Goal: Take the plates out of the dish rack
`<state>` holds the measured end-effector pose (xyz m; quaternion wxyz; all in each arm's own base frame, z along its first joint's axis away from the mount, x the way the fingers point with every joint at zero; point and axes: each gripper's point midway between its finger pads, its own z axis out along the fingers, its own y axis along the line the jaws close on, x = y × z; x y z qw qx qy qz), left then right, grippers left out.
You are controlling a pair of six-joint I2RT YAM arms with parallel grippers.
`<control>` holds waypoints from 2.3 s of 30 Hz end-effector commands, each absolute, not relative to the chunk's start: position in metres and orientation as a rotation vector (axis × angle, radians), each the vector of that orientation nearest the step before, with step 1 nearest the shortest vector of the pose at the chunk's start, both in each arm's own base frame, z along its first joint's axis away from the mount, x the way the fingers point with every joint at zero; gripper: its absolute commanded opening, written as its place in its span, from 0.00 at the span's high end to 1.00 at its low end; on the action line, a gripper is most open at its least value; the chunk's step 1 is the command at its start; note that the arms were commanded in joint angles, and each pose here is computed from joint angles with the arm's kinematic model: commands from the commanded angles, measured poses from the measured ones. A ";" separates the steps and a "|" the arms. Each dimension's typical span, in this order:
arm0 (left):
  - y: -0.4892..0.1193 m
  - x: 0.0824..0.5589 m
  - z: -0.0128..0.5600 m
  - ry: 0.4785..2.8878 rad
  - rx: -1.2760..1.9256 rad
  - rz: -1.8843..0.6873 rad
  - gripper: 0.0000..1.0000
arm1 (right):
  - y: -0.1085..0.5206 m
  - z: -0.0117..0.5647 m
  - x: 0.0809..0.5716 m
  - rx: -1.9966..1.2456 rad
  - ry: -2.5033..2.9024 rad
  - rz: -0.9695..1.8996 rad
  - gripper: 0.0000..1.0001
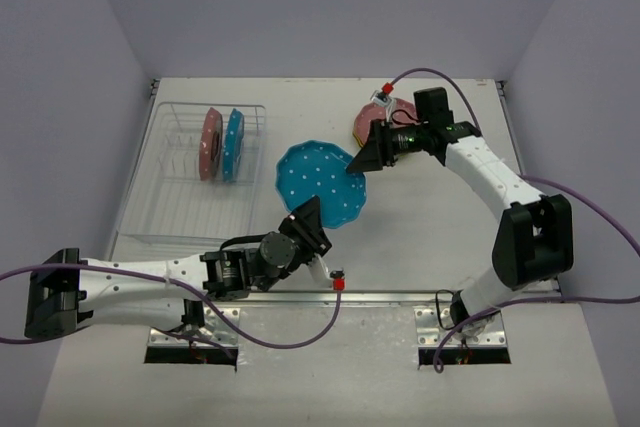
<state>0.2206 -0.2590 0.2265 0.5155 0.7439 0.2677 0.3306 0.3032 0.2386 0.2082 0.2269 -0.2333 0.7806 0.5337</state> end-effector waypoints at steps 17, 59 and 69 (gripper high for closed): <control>-0.258 0.227 0.310 0.732 1.434 0.766 1.00 | 0.253 0.207 0.285 -0.649 2.176 1.743 0.40; -0.162 0.303 0.338 1.942 0.656 0.047 0.00 | 0.065 0.180 0.515 0.097 2.170 1.034 1.00; -0.136 0.297 0.333 1.961 0.606 0.060 0.00 | 0.055 0.151 0.546 0.153 2.180 0.985 1.00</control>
